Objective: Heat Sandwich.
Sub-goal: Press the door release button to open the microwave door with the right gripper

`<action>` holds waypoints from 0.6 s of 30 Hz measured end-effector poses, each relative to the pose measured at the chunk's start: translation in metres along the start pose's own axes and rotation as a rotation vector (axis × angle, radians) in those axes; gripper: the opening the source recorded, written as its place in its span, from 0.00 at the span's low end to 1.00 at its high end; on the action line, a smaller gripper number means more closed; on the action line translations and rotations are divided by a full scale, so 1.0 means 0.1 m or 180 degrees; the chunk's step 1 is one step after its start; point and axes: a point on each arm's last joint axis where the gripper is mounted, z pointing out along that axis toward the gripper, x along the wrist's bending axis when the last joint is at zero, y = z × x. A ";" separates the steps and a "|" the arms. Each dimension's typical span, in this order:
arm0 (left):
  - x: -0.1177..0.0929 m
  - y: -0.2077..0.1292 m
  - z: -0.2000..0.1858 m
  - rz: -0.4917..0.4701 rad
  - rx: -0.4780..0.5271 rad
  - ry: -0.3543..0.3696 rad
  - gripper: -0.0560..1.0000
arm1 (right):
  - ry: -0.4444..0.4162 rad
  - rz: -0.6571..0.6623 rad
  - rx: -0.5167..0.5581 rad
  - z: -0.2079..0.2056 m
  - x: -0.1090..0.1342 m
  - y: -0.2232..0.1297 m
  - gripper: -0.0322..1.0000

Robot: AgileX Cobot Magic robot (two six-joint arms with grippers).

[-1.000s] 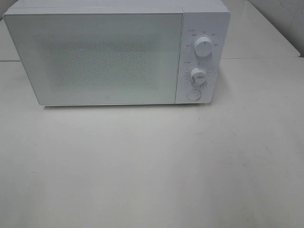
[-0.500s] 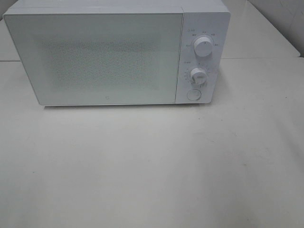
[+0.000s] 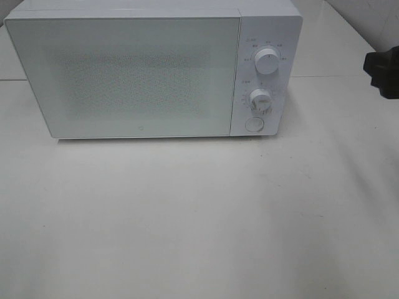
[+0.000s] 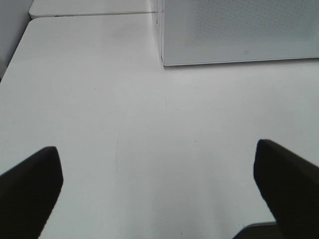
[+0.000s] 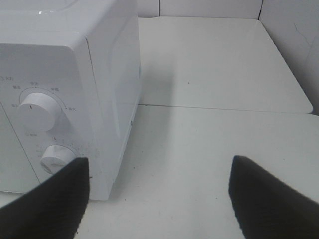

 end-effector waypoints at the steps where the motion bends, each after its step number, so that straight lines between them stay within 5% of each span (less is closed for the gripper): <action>1: 0.00 0.00 0.00 0.0000 0.0000 0.0000 0.99 | 0.0000 0.0000 0.0000 0.00 0.00 0.00 0.76; 18: 0.00 0.00 0.00 0.0000 0.0000 0.0000 0.99 | -0.0009 -0.0115 -0.0154 0.32 0.23 -0.65 0.76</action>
